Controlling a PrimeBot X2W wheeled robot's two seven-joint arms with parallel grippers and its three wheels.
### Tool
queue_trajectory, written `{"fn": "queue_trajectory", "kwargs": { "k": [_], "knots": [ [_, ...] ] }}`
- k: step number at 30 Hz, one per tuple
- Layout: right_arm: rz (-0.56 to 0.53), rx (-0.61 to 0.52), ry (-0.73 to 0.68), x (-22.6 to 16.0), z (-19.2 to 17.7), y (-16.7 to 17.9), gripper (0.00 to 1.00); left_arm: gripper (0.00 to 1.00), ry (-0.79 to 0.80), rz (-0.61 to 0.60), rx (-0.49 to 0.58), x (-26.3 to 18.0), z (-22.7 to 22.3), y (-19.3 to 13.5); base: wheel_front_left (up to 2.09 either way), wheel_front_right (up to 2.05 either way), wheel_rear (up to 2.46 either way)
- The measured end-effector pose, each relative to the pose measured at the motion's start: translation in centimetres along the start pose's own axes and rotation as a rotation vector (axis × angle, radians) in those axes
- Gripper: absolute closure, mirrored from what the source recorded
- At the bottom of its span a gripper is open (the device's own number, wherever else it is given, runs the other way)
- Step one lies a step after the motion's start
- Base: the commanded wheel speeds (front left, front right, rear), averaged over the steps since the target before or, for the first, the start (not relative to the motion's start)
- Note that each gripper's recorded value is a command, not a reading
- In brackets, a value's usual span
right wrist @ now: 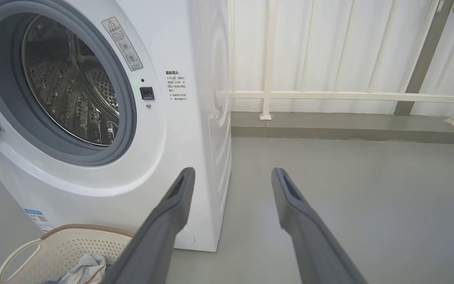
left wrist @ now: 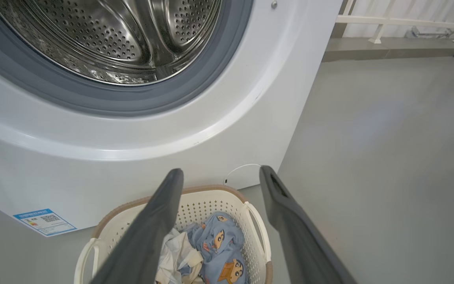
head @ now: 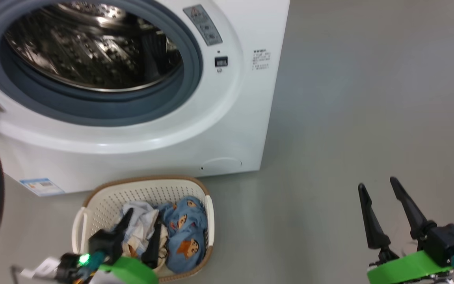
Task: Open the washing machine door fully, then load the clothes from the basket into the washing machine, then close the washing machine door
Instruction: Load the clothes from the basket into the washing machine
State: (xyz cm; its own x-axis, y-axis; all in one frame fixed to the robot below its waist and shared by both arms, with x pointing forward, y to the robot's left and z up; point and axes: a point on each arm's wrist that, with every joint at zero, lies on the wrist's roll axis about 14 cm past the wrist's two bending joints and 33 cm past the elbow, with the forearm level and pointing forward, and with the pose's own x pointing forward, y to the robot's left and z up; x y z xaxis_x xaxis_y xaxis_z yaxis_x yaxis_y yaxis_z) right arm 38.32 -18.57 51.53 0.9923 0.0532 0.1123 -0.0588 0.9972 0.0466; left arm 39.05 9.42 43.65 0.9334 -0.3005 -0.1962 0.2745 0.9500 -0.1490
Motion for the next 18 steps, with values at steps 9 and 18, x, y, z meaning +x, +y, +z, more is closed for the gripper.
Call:
{"fn": "queue_trajectory", "kwargs": {
  "k": [9,18],
  "knots": [
    [0.003,0.001,0.025,2.9,-1.7,-0.5,0.00,0.00,0.307,-0.099,-0.043,4.7,-8.0,-1.8,0.00,0.00,0.00],
    [-0.005,0.001,0.043,5.9,-3.8,-1.3,0.00,0.00,0.567,-0.128,-0.057,7.8,-14.8,-1.5,0.00,0.00,0.00]
  ]
}}
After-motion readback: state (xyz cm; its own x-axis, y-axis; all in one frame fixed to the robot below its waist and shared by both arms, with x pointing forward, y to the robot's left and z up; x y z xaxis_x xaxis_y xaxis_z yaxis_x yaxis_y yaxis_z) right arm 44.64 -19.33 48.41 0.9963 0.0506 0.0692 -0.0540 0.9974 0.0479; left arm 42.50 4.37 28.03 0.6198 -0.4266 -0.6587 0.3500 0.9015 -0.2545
